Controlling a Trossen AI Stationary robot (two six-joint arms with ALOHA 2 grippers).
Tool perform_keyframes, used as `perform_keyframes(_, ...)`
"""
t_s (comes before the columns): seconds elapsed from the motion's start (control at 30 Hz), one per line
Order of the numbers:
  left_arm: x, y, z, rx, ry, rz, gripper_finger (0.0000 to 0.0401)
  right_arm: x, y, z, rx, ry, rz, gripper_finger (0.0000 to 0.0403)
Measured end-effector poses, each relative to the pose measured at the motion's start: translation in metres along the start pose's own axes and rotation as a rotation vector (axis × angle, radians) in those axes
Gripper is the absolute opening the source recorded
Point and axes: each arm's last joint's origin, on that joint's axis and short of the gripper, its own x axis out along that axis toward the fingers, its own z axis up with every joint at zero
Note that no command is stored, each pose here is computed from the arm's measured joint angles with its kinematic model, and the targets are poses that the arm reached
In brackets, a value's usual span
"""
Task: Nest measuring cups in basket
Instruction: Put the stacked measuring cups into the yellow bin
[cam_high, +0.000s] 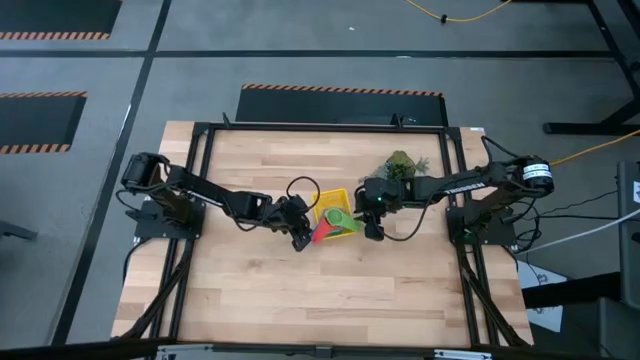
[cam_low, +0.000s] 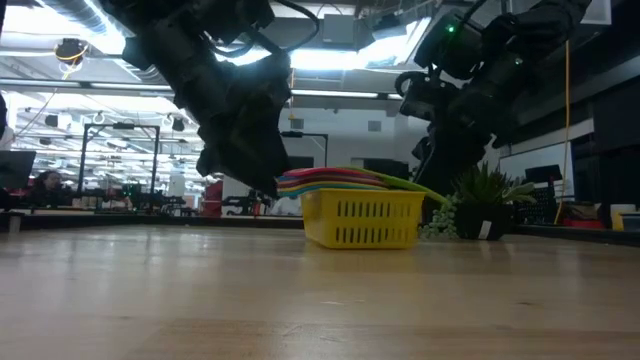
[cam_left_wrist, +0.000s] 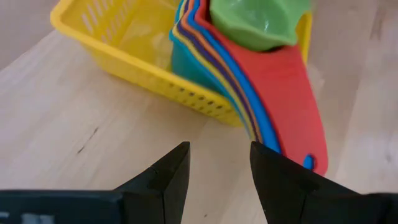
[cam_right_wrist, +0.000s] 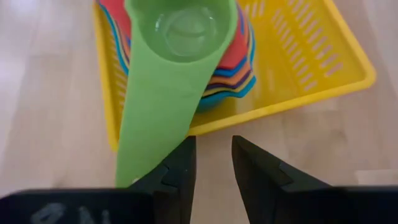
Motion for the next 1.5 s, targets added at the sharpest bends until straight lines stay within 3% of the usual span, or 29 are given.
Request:
perform_keyframes(0.4,-0.002,-0.009,-0.005,-0.006,0.003,-0.042,0.016,0.001,0.015,-0.001,0.033,0.005,0.036,0.0108)
perform_keyframes(0.8,-0.002,-0.005,-0.008,-0.021,0.029,0.01,0.016,0.001,0.017,-0.001,0.052,0.006,0.038,0.0108)
perform_keyframes(1.1,-0.003,-0.011,-0.014,-0.069,0.039,-0.005,0.016,0.0,0.016,-0.013,0.117,0.129,0.024,0.0108)
perform_keyframes(1.5,-0.005,-0.019,-0.015,-0.121,0.004,-0.031,0.016,0.001,0.035,-0.007,0.054,0.061,0.073,0.0108)
